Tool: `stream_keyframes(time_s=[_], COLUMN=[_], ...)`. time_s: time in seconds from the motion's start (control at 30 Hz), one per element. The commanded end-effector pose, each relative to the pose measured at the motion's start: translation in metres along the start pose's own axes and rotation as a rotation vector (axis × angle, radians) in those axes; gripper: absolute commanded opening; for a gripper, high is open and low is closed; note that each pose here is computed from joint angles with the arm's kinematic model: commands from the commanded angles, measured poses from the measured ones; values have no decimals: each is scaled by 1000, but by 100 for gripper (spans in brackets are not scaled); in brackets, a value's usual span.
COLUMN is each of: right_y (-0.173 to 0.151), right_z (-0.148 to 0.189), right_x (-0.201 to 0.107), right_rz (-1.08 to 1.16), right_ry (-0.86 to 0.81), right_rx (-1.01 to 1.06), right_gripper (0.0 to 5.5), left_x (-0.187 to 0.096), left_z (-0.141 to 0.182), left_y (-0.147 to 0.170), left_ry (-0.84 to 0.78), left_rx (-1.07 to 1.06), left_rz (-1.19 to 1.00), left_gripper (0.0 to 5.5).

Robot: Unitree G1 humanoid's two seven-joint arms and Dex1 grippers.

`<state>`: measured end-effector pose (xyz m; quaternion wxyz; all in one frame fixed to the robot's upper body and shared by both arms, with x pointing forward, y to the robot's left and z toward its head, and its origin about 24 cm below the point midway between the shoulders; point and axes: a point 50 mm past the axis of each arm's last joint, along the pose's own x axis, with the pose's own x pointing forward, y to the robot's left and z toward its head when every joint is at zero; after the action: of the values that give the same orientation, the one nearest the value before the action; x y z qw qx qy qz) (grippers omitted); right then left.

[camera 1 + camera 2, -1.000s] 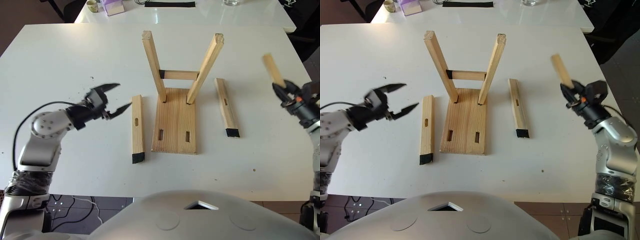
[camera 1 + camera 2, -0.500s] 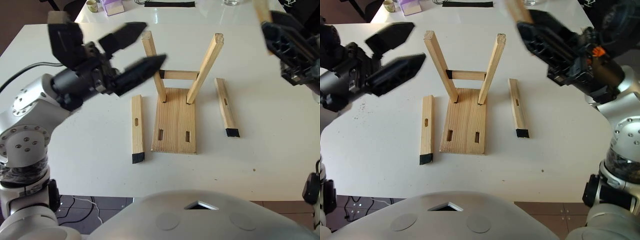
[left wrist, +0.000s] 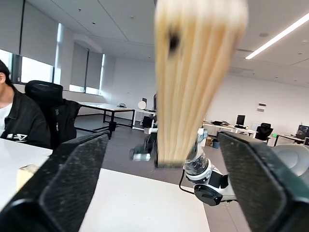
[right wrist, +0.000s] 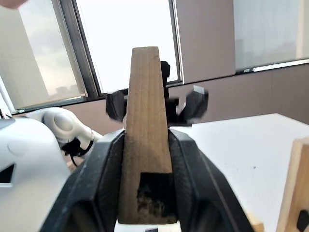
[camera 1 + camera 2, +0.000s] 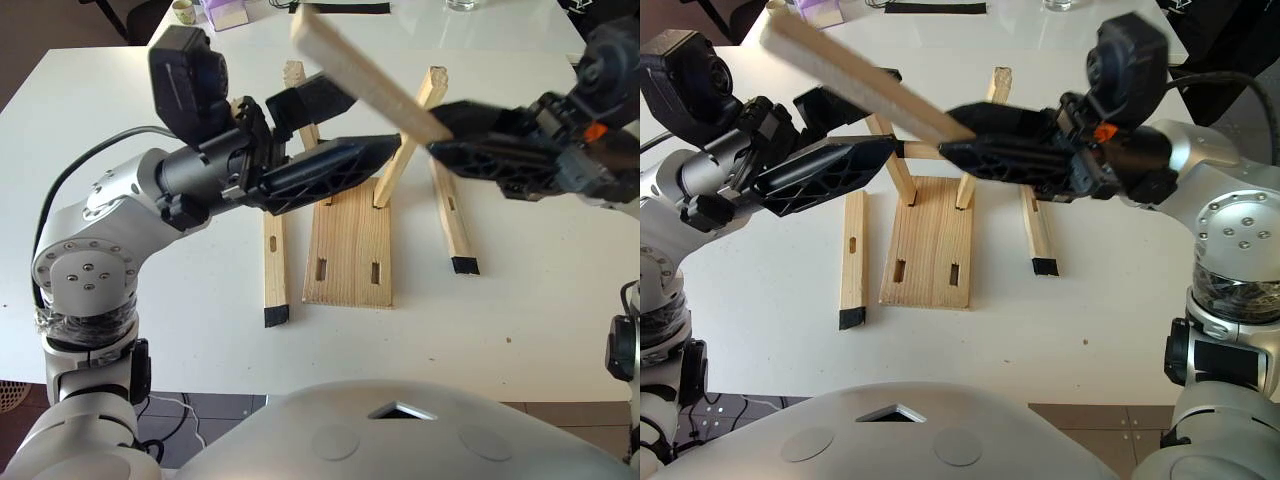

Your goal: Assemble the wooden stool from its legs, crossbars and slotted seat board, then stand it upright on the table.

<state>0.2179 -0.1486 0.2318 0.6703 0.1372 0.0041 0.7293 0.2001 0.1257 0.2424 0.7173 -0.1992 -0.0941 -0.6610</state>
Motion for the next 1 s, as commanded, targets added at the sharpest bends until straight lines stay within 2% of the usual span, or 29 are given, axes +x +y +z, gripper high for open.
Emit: stream_keyframes(time_s=[0.03, 0.47, 0.7, 0.87, 0.9, 1.0], right_y=[-3, -8, -10, -14, -14, -18], right_z=[-6, -5, -14, -32, -37, -49], right_x=[0, -9, -12, -17, -19, -26], right_rz=[1, -37, -73, -145, -156, -214], right_ry=[37, 27, 96, 254, 283, 377], right_rx=[2, -1, -33, -126, -140, -190], right_gripper=[132, 132, 132, 132, 168, 216], left_x=[6, 0, -3, -13, -17, -30], left_z=[-1, -16, -16, -13, -13, -12], left_y=[-3, 5, 10, 13, 13, 13], left_ry=[34, 121, 133, 166, 185, 243], left_rx=[23, 74, 99, 123, 131, 158], left_rz=[-35, 1, 31, 80, 93, 131], left_gripper=[329, 130, 129, 129, 129, 129])
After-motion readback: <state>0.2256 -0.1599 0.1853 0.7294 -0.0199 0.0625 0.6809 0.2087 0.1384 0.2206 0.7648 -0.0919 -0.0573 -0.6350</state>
